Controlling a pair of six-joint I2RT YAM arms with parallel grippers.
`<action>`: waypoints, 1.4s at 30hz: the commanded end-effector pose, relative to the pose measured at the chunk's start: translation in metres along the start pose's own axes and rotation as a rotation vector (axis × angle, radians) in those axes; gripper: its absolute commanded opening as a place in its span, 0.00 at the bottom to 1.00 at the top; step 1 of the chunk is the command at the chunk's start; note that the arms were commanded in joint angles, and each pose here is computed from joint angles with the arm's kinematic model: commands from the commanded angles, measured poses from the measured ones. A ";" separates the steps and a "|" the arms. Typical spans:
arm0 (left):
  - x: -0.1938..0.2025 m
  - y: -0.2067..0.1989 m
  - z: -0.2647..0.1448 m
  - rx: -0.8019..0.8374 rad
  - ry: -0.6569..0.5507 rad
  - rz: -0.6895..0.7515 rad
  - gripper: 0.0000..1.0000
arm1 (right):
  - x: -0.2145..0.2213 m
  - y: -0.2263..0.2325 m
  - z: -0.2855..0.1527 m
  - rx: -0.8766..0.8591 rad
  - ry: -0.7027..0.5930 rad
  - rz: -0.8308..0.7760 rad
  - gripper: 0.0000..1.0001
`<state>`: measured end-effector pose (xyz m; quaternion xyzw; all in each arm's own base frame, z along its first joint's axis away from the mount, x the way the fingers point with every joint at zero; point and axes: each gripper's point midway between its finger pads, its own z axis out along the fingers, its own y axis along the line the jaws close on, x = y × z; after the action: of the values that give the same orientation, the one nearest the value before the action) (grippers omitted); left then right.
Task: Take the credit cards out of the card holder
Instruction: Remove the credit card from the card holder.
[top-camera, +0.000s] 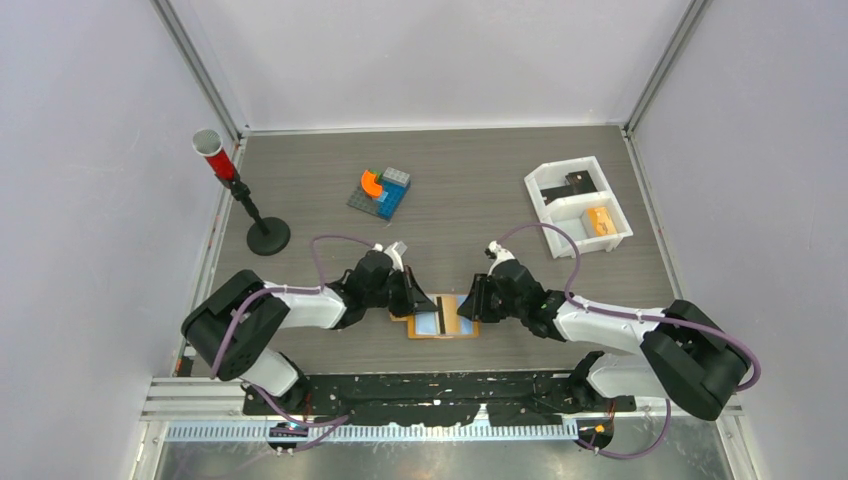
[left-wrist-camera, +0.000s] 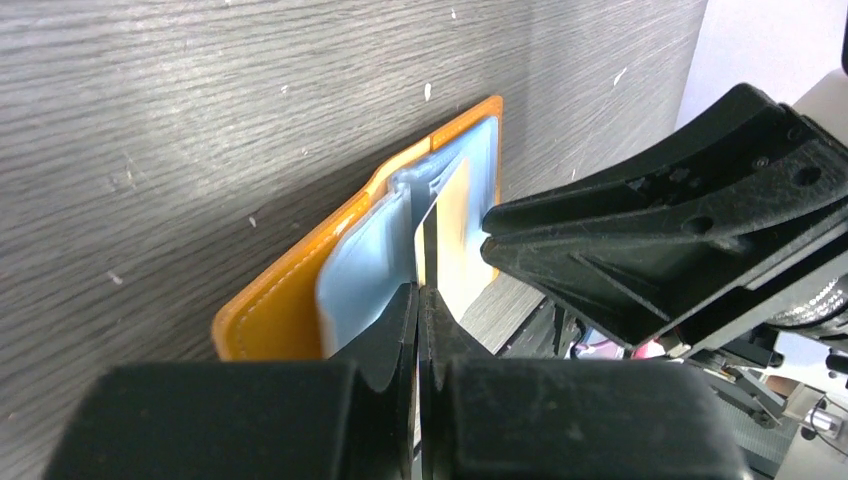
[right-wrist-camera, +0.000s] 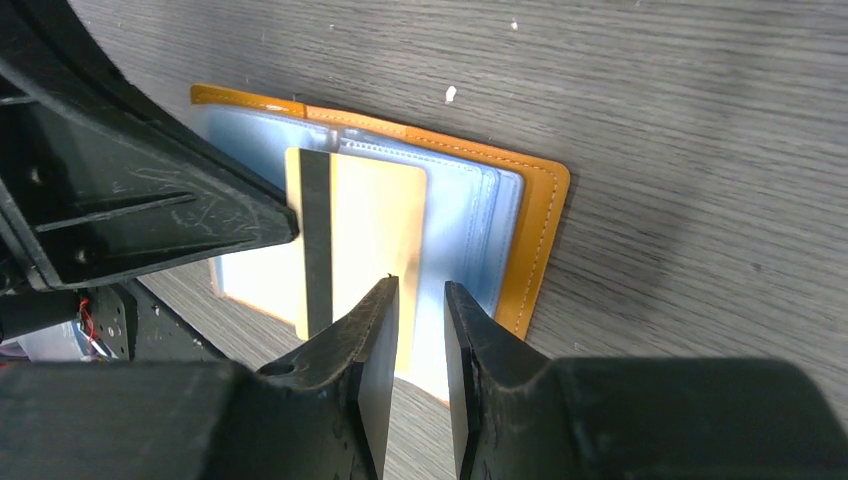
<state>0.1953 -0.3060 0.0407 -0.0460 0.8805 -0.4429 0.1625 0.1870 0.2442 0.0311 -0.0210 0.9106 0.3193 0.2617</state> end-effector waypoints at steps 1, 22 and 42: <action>-0.005 0.004 -0.012 -0.038 -0.021 0.082 0.00 | 0.009 -0.031 -0.001 0.114 0.010 0.015 0.31; -0.025 -0.012 -0.066 -0.091 -0.076 0.129 0.00 | -0.073 0.042 -0.033 -0.047 -0.160 -0.304 0.38; -0.058 -0.045 -0.126 -0.121 -0.257 0.127 0.00 | -0.109 0.160 -0.050 -0.260 -0.746 -1.402 0.54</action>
<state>0.1939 -0.2324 0.1355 -0.0203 0.8891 -0.3668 0.2732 0.2264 0.3120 0.1725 -0.4417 0.6351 0.2410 0.5860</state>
